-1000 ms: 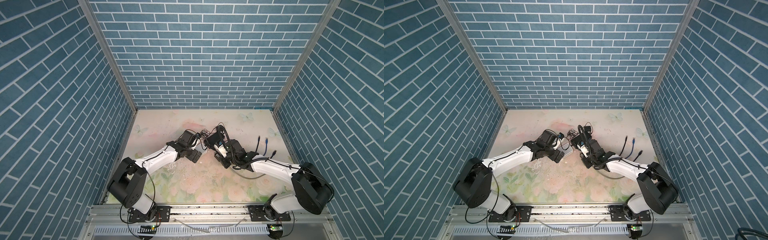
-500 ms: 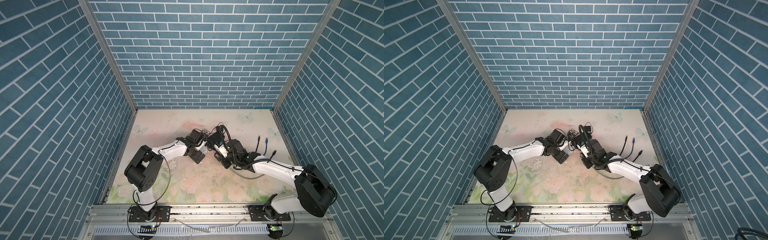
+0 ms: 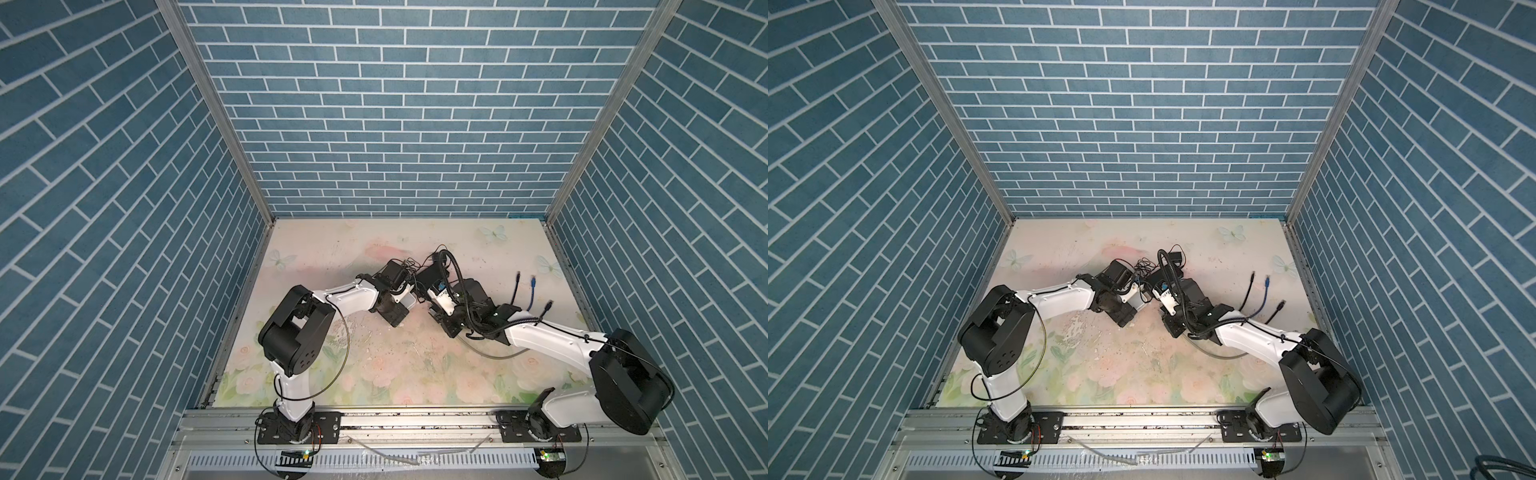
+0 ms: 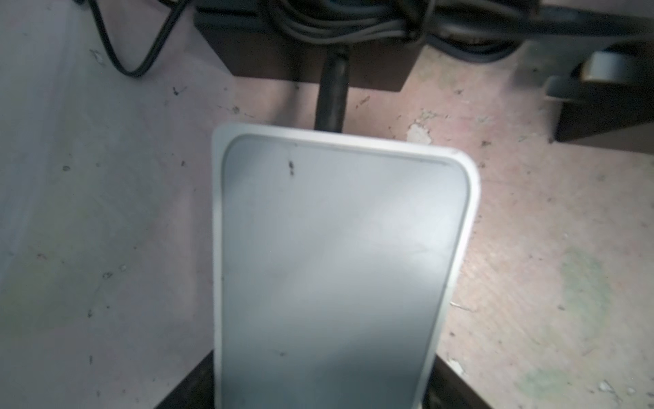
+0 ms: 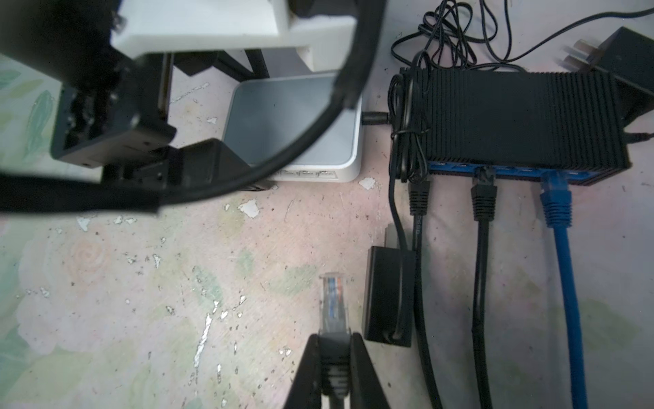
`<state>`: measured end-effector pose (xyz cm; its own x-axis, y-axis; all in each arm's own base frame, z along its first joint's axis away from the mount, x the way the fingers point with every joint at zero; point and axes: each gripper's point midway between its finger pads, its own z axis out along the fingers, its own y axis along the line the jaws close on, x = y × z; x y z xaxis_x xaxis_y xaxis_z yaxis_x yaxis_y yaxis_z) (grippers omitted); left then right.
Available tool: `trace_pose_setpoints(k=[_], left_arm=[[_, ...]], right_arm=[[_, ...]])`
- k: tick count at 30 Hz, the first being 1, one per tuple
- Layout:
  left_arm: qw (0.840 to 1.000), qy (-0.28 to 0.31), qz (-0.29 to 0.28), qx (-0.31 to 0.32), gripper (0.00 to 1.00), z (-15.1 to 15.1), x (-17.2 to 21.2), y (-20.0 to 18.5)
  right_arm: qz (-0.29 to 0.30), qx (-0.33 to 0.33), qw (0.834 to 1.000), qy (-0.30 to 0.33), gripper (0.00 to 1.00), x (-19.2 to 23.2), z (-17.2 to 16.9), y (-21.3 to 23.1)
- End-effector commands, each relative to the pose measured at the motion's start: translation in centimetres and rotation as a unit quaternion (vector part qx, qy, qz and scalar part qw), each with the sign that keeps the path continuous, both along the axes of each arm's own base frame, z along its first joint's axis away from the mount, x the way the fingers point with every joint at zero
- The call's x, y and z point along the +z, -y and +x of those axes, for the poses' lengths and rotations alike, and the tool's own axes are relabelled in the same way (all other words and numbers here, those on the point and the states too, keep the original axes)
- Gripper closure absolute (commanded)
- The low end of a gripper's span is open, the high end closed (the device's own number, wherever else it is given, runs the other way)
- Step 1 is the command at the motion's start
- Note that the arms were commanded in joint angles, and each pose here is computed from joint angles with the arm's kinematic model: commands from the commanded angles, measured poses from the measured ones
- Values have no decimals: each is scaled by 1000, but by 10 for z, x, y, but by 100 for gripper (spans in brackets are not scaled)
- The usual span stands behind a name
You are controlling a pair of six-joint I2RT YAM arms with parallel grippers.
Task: Insert the plug into the switch port
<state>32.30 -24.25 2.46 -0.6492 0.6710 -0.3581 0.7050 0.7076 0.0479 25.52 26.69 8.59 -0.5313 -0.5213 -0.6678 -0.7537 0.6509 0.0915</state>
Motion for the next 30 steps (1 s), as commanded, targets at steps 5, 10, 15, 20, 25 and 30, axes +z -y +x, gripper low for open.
trace_pose_setpoints(k=[5,10,15,20,25,30], left_arm=[[999,-2,-29,17,45,-17,11,-6],[998,9,-46,37,54,-26,23,-13],[994,11,-82,70,59,-31,32,-13],[990,-3,-100,96,65,-34,32,-11],[989,-12,-109,100,65,-39,32,-10],[988,-29,-118,97,65,-46,30,-7]], right_arm=[[13,-7,1000,-22,100,-8,-4,-3],[12,-3,1000,-22,100,-10,-7,-3],[5,22,1000,-15,100,-9,-18,-12],[16,56,998,-23,100,-8,-34,-36],[28,49,998,-34,100,-9,-33,-47],[31,61,997,-25,100,-7,-31,-57]])
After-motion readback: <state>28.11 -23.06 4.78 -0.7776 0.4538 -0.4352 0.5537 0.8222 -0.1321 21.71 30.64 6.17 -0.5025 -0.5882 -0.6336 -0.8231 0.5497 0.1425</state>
